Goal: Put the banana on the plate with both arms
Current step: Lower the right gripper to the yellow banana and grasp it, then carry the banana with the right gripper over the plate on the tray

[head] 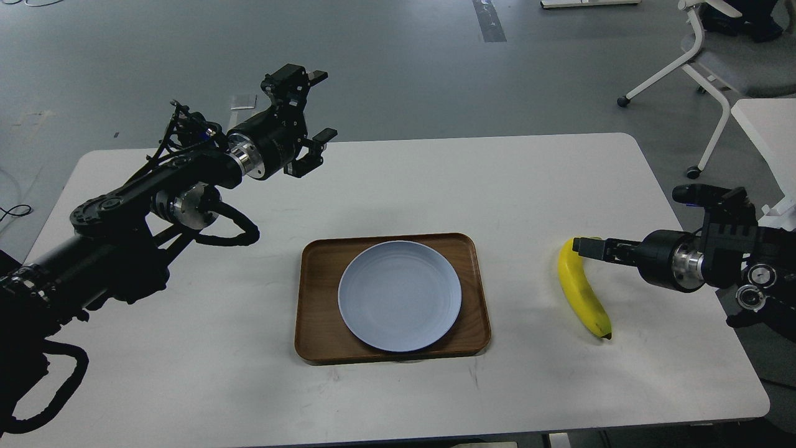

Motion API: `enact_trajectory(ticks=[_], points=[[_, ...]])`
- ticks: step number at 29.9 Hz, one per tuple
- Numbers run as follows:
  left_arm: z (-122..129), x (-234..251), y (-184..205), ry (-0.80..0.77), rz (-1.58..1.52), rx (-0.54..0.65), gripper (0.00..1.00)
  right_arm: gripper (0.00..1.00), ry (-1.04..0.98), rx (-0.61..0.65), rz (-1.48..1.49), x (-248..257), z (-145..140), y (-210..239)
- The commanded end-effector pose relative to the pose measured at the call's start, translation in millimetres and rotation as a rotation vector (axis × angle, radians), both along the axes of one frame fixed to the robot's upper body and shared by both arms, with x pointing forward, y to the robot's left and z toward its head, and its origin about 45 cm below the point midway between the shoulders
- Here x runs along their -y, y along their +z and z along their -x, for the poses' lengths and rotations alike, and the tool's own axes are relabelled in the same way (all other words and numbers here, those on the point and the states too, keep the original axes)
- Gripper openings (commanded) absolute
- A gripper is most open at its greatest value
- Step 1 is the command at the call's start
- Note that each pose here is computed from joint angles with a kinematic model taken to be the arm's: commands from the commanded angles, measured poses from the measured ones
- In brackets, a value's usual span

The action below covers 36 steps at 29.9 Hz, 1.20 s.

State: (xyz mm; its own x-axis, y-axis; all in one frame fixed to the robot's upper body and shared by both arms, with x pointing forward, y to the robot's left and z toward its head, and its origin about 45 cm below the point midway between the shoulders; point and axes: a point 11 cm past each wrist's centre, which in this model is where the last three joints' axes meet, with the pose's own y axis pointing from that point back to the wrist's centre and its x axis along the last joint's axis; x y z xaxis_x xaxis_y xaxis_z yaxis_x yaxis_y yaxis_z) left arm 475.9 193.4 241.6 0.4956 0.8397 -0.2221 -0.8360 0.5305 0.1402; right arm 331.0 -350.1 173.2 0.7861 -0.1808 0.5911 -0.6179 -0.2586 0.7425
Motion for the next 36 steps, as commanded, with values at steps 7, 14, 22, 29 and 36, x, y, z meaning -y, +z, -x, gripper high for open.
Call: enact_trajectory(ticks=[7,14,22,29,36], points=[[5,-13,-14,0.019,-0.024,-0.02,0.98,0.75,0.005,-0.048,0.002,-12,5,-30],[11,-15,-25,0.021,-0.02,-0.04,0.98,0.56,0.037,-0.062,0.051,-14,9,-45],[16,-18,-27,0.026,-0.021,-0.038,0.98,0.0,0.062,0.026,0.08,-22,0,-43],[17,-16,-29,0.02,-0.028,-0.041,0.98,0.0,0.221,0.097,-0.051,-66,4,-24],[18,-16,-31,0.02,-0.033,-0.043,0.98,0.0,0.531,0.155,-0.174,-144,23,5]])
